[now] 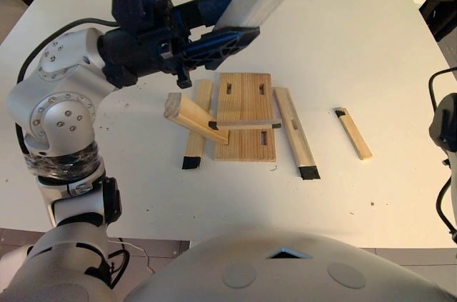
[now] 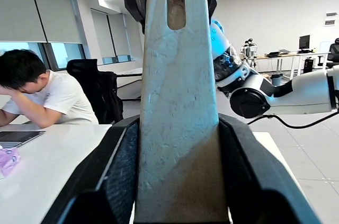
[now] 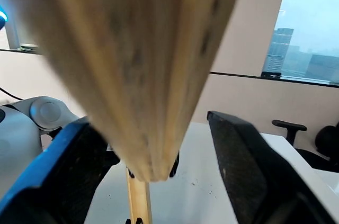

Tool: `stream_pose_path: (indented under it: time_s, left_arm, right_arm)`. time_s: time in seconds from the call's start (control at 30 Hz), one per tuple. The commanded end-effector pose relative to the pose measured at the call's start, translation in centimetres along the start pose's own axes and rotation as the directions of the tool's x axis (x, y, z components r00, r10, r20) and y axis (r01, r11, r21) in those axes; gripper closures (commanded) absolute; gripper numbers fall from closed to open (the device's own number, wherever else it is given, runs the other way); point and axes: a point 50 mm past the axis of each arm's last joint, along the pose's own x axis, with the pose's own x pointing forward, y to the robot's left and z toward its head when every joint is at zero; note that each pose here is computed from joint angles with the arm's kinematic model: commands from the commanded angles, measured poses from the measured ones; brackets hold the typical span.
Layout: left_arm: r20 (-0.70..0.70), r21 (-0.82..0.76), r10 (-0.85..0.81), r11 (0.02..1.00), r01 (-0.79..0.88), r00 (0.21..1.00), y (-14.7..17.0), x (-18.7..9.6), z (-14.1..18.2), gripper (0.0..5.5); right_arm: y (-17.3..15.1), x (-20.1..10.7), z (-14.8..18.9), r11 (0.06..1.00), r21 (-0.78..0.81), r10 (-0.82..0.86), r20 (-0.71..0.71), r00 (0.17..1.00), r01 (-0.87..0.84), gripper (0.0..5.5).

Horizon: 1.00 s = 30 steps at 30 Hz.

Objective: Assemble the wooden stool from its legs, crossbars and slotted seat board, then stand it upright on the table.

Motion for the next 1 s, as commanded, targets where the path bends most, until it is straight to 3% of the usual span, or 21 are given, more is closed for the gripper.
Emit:
stream_pose_path:
  time_s: [0.03,0.3,0.6,0.97,1.0]
  left_arm:
    - [-0.008,0.011,-0.014,1.000,0.014,1.000,-0.2,0.2,-0.1,3.51]
    - [-0.012,0.002,-0.023,1.000,0.023,1.000,-0.3,0.1,-0.1,3.51]
    - [0.006,-0.006,-0.033,0.999,0.033,0.999,-0.4,0.2,0.0,3.51]
    - [0.051,-0.011,-0.039,0.999,0.039,0.998,-0.4,0.5,0.4,3.51]
    - [0.051,-0.013,-0.037,0.999,0.038,0.998,-0.4,0.5,0.3,3.51]
  right_arm:
    - [0.8,1.0,1.0,0.998,-0.034,0.058,0.018,0.998,-0.057,2.24]
    - [1.2,1.0,1.1,0.997,-0.021,0.072,0.042,0.997,-0.071,2.24]
    - [1.0,0.7,0.8,0.998,-0.013,0.056,0.046,0.997,-0.055,3.46]
    - [1.0,0.6,0.0,0.998,0.003,0.059,0.034,0.998,-0.059,3.47]
    - [1.1,0.5,0.0,0.998,-0.004,0.058,0.037,0.998,-0.058,3.11]
